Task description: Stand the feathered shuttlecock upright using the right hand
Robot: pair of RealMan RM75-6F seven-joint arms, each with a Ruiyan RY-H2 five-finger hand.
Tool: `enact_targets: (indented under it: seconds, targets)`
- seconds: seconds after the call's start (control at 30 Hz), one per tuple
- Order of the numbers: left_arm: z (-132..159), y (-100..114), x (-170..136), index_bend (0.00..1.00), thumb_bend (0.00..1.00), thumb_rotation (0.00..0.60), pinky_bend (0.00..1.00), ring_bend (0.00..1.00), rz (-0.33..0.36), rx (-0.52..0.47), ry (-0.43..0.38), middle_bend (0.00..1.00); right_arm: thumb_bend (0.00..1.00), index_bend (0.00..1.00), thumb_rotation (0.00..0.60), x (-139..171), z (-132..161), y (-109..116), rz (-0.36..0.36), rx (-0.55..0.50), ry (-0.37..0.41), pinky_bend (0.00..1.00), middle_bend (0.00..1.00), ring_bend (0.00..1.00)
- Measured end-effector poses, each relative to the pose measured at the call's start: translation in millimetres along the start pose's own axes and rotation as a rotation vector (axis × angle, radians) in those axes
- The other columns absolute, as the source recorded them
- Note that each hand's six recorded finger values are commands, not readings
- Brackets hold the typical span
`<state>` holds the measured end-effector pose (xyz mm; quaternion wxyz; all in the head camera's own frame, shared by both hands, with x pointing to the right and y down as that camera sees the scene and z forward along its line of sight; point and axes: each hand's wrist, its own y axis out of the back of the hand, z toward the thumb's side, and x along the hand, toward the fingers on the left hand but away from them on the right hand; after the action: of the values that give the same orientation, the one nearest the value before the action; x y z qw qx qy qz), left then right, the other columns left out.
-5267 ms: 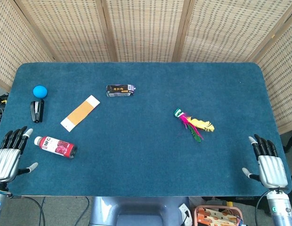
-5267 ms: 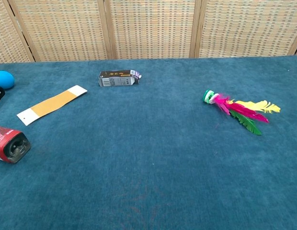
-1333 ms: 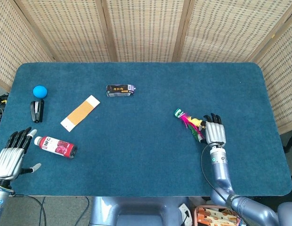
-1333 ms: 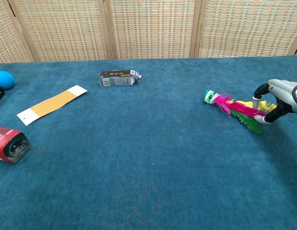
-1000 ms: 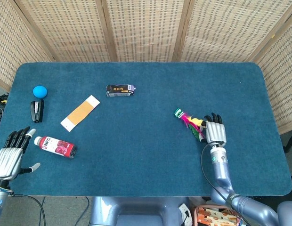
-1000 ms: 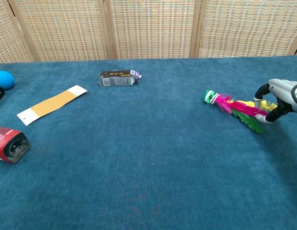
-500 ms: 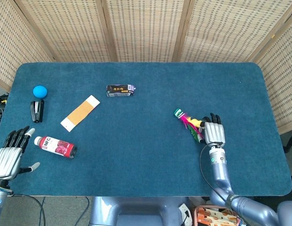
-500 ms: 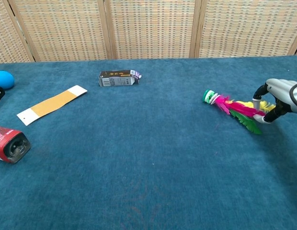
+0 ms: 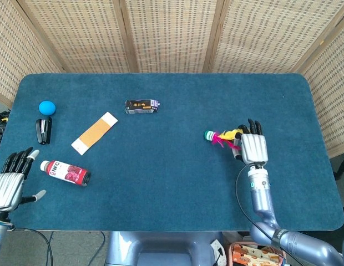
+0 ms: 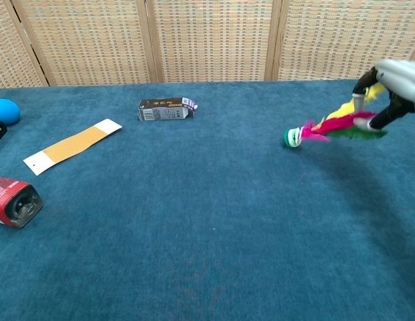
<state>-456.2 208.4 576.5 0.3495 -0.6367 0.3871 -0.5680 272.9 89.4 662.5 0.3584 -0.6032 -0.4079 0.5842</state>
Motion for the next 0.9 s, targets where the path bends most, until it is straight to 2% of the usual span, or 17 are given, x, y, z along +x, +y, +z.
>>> enact_targets:
  seconds: [0.23,0.33,0.57,0.7,0.9]
  targets:
    - [-0.2,1.6,-0.5,0.00,0.09,0.600,0.00,0.00,0.005,-0.004,-0.001,0.00,0.36,0.60,0.600,-4.4,8.1,39.5,-0.071,0.053,0.018,0.00,0.24,0.01]
    - [0.4,1.6,-0.7,0.00,0.09,0.600,0.00,0.00,0.006,-0.003,-0.003,0.00,0.36,0.60,0.600,-5.1,9.4,45.4,-0.079,0.076,0.017,0.00,0.24,0.01]
    - [1.2,-0.1,-0.2,0.00,0.09,0.600,0.00,0.00,0.002,0.001,-0.005,0.00,0.36,0.60,0.600,-4.6,8.5,38.4,-0.050,0.100,0.016,0.00,0.24,0.01]
    - [1.4,-0.1,-0.2,0.00,0.09,0.600,0.00,0.00,0.003,0.002,-0.005,0.00,0.36,0.60,0.600,-4.9,9.7,31.0,-0.034,0.151,0.031,0.00,0.24,0.01]
    - [1.8,-1.0,0.2,0.00,0.09,0.600,0.00,0.00,0.000,0.005,-0.006,0.00,0.36,0.60,0.600,-6.0,16.2,30.2,-0.041,0.199,0.050,0.00,0.24,0.01]
